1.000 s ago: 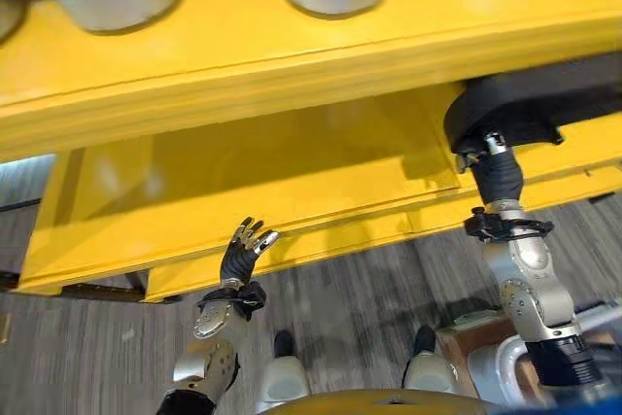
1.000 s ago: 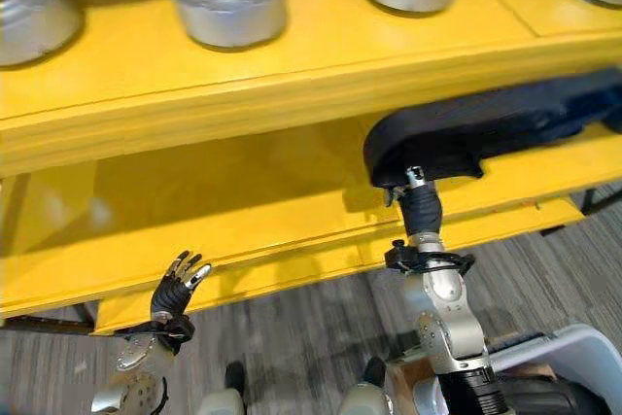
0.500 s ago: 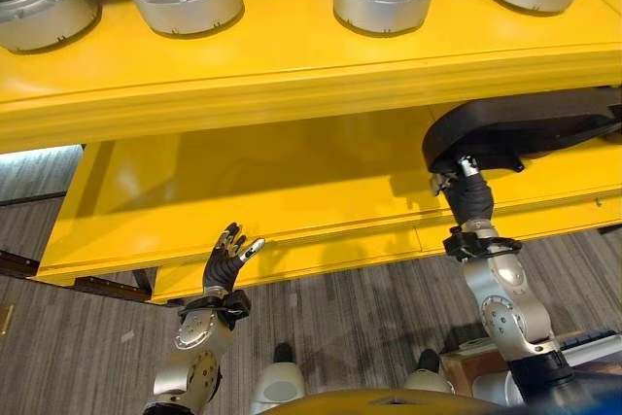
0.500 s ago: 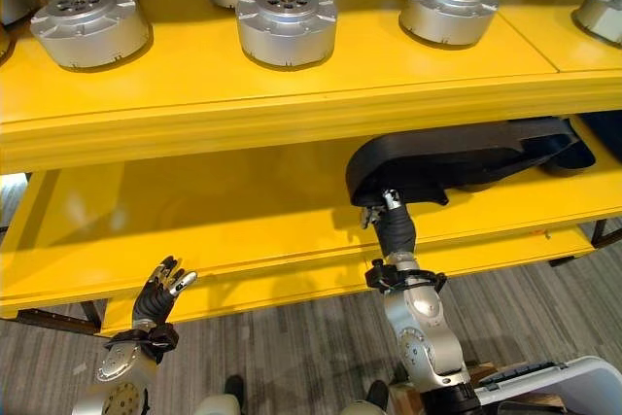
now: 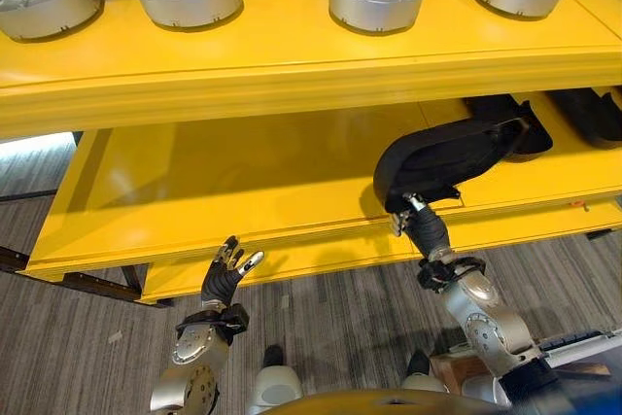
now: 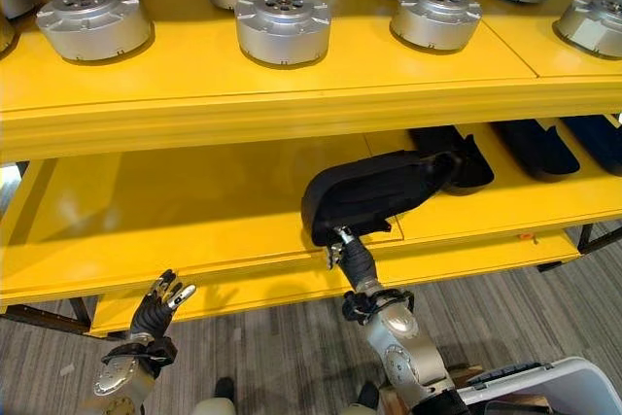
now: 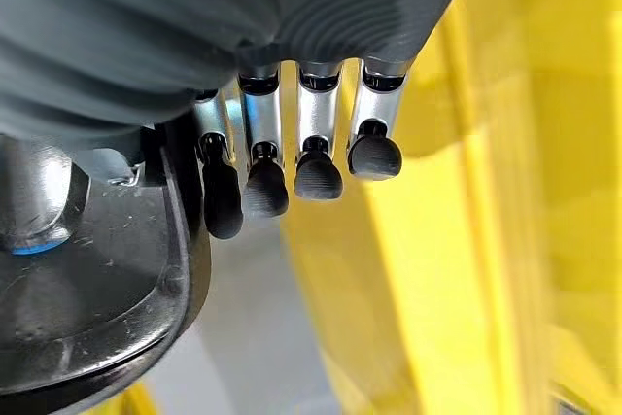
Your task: Move parts from the plastic box to the shelf.
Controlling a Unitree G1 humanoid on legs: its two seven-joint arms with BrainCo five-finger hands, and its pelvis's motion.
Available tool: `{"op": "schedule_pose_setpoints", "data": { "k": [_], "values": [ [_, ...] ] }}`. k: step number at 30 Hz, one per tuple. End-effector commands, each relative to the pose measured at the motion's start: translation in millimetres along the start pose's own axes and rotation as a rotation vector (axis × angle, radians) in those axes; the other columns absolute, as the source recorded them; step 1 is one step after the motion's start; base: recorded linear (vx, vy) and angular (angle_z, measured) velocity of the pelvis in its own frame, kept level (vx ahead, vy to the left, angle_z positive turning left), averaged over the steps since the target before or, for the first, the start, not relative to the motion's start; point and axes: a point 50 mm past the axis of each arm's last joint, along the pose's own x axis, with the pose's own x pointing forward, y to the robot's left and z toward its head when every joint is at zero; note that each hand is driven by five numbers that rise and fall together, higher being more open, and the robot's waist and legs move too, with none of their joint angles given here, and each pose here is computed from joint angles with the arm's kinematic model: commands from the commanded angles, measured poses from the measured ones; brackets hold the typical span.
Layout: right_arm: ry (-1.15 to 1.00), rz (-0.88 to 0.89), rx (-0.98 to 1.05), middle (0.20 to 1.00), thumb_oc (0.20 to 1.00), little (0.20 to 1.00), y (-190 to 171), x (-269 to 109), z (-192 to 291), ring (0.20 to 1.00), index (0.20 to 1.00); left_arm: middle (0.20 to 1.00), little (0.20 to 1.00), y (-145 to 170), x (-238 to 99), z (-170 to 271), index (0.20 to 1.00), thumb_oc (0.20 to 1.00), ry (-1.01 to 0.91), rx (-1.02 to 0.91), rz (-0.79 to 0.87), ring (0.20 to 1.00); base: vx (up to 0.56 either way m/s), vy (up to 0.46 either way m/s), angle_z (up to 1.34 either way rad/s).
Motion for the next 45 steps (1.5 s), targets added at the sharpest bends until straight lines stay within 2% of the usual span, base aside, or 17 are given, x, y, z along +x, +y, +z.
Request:
{"op": "schedule_pose_setpoints", "data": {
  "k": [1,9,10,11,24,32,36,45],
  "values": [
    [-0.165,0.067,-0.102,0.200,0.200,0.200,3,5,38,0.200,0.200,1.000,1.000,-4,4,24,1.000,1.000,-0.123,0.018,-0.028,1.000,0.00,0.000,0.00],
    [-0.192,0.092,-0.346,0.200,0.200,0.200,0,9,53,0.200,0.200,1.000,1.000,-3,3,23,1.000,1.000,-0.127,0.017,-0.020,1.000,0.00,-0.001,0.00],
    [-0.200,0.084,-0.366,0.200,0.200,0.200,-1,9,56,0.200,0.200,1.000,1.000,-2,3,24,1.000,1.000,-0.129,0.018,-0.020,1.000,0.01,-0.012,0.12],
    [-0.245,0.061,-0.494,0.200,0.200,0.200,-6,9,70,0.200,0.200,1.000,1.000,-1,3,22,1.000,1.000,-0.126,0.020,-0.017,1.000,0.01,-0.009,0.14],
    [-0.321,-0.099,-0.802,0.200,0.200,0.200,-43,18,128,0.200,0.200,1.000,1.000,-4,6,29,1.000,1.000,-0.145,0.042,-0.060,1.000,0.00,-0.003,0.03],
    [-0.365,-0.258,-0.844,0.200,0.200,0.200,-60,35,160,0.200,0.200,1.000,1.000,-10,6,31,1.000,1.000,-0.148,0.031,-0.088,1.000,0.00,0.000,0.00],
    [-0.356,-0.404,-0.912,0.200,0.200,0.200,-78,45,179,0.200,0.200,1.000,1.000,-10,6,32,1.000,1.000,-0.149,0.026,-0.087,1.000,0.00,0.000,0.00],
    [-0.382,-0.448,-0.839,0.200,0.200,0.200,-74,55,179,0.200,0.200,1.000,1.000,-12,8,33,1.000,1.000,-0.151,0.017,-0.080,1.000,0.00,0.000,0.00]
  ]
}}
